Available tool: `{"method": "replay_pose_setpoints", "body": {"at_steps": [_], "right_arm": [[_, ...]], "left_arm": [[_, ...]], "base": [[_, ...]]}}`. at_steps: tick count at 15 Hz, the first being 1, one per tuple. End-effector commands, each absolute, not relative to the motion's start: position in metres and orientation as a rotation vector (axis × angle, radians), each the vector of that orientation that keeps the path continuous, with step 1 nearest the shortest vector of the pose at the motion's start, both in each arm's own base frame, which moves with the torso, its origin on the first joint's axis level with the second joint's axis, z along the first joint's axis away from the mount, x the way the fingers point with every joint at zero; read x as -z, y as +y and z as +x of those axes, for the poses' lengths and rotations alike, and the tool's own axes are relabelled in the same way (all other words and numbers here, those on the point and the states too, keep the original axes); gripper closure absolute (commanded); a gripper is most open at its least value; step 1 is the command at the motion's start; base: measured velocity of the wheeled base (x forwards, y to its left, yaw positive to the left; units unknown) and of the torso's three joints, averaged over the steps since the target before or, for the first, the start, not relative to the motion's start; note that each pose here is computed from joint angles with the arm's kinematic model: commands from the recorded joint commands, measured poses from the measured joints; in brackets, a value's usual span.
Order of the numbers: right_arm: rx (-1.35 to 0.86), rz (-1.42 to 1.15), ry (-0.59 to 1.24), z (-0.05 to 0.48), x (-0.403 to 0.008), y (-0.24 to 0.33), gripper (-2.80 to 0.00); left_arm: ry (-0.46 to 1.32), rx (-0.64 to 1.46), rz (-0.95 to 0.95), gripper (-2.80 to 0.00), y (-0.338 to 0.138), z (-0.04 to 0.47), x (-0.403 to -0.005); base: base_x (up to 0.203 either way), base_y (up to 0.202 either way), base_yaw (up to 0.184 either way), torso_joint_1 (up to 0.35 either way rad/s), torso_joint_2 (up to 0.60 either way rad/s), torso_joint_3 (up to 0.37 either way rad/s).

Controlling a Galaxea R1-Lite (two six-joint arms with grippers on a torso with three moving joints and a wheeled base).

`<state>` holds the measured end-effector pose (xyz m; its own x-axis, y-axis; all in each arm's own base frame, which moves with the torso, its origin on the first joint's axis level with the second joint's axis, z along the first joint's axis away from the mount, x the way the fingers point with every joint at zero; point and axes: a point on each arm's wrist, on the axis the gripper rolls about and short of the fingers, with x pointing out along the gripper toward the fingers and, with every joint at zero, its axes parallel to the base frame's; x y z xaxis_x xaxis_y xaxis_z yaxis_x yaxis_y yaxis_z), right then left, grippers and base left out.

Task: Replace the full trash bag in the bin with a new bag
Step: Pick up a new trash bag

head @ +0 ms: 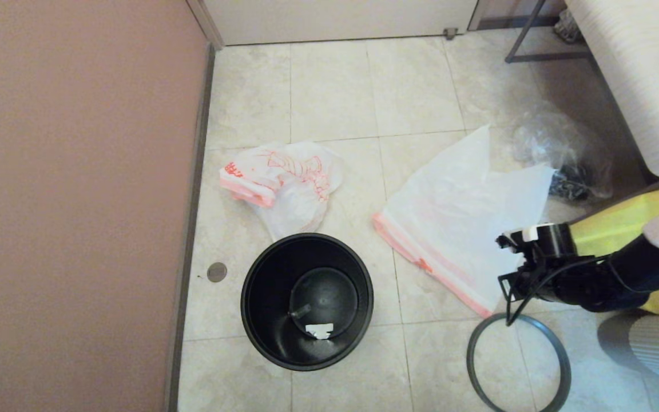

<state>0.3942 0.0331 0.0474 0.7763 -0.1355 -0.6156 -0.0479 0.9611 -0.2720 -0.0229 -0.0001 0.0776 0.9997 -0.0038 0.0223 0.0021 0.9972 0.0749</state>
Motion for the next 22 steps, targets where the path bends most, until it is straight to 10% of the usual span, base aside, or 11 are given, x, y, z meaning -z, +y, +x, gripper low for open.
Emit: {"method": "replay_pose_setpoints", "body": {"at_steps": [1, 10, 11, 22], "right_arm": [[0.014, -0.311, 0.645, 0.419, -0.003, 0.049, 0.0], [-0.059, -0.393, 0.594, 0.444, 0.044, 0.121, 0.0], [-0.062, -0.398, 0.586, 0.443, 0.043, 0.127, -2.8], [-0.05, -0.449, 0.367, 0.494, 0.012, 0.189, -2.8]], "left_arm": [[-0.011, 0.004, 0.075, 0.0, 0.0, -0.022, -0.075], [-0.011, 0.004, 0.075, 0.0, 0.0, -0.022, -0.075], [-0.011, 0.004, 0.075, 0.0, 0.0, -0.022, -0.075], [-0.011, 0.004, 0.075, 0.0, 0.0, -0.022, -0.075]], "base": [[0.0, 0.0, 0.0, 0.0, 0.0, 0.0], [0.0, 0.0, 0.0, 0.0, 0.0, 0.0], [0.0, 0.0, 0.0, 0.0, 0.0, 0.0], [0.0, 0.0, 0.0, 0.0, 0.0, 0.0]]}}
